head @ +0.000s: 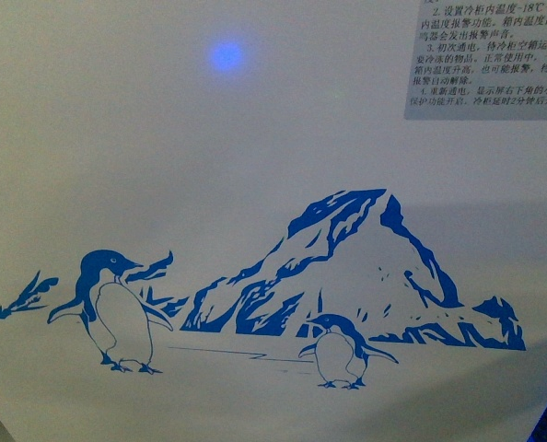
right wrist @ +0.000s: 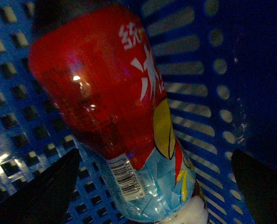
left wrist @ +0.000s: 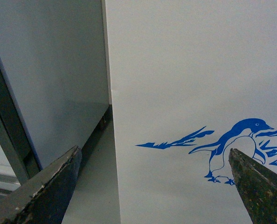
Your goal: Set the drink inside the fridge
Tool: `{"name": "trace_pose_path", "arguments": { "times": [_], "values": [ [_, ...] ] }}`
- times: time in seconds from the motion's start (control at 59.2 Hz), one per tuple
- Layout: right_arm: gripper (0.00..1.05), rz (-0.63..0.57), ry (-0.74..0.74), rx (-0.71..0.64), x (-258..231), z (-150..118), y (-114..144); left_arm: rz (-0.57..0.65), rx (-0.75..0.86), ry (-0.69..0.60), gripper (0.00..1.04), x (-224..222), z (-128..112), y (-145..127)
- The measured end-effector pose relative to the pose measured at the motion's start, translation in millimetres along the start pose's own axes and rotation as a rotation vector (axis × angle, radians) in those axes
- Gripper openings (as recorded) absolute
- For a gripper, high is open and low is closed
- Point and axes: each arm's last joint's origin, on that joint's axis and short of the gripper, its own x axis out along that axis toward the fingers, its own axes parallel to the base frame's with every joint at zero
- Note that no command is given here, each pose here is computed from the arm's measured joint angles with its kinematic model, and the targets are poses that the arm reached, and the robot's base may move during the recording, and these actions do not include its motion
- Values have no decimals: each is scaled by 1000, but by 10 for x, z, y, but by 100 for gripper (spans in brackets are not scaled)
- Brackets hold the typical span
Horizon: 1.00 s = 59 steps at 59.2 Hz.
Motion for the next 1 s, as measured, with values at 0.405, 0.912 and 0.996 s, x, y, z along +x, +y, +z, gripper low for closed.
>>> {"name": "trace_pose_path", "arguments": {
  "times": [0.405, 0.912, 0.996],
  "values": [
    [97, 4, 114, 18, 357, -241, 19, 0, 0, 0, 97, 0, 0, 0],
    [70, 45, 126, 75, 514, -227, 4, 0, 0, 0, 97, 0, 0, 0],
    [60, 71, 127, 72, 494, -226, 25, 0, 0, 0, 97, 0, 0, 0]
  ]
}}
